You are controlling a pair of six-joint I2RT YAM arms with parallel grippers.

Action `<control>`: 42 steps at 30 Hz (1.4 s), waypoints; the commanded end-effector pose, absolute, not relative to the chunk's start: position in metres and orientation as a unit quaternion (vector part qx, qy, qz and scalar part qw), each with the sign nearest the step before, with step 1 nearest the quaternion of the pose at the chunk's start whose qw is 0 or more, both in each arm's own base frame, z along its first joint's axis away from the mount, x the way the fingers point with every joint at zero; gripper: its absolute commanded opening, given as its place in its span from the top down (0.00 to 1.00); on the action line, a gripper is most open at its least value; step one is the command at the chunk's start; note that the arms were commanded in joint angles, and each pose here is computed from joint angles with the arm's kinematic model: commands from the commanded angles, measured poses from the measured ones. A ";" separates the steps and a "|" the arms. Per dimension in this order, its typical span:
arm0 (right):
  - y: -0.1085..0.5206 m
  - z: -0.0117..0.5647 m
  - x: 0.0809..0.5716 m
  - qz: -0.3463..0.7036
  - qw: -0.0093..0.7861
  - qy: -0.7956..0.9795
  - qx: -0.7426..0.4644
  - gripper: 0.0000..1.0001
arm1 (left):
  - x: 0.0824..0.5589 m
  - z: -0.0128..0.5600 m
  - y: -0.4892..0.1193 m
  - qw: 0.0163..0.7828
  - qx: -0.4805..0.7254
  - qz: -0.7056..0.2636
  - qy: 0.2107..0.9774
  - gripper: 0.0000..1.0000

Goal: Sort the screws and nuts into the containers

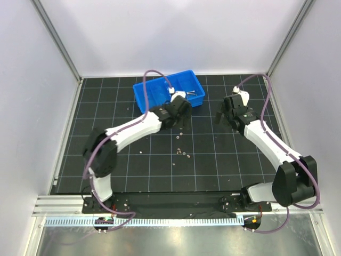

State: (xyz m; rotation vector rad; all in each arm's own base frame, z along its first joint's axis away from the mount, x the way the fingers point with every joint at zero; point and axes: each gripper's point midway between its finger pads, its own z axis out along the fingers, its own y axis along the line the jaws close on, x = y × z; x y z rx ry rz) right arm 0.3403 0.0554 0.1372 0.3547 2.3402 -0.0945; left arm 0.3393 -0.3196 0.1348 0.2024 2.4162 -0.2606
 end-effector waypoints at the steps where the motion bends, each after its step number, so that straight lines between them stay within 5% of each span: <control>1: 0.055 0.159 0.349 -0.017 0.419 0.894 0.156 0.00 | 0.356 0.123 -0.329 0.365 0.060 -0.058 0.927 0.16; 20: 0.053 0.145 0.350 -0.025 0.406 0.902 0.144 0.00 | 0.405 0.063 -0.343 0.376 0.040 0.034 0.925 0.29; 42: 0.051 0.143 0.347 -0.025 0.403 0.903 0.144 0.00 | 0.415 0.018 -0.338 0.353 -0.013 0.009 0.935 0.43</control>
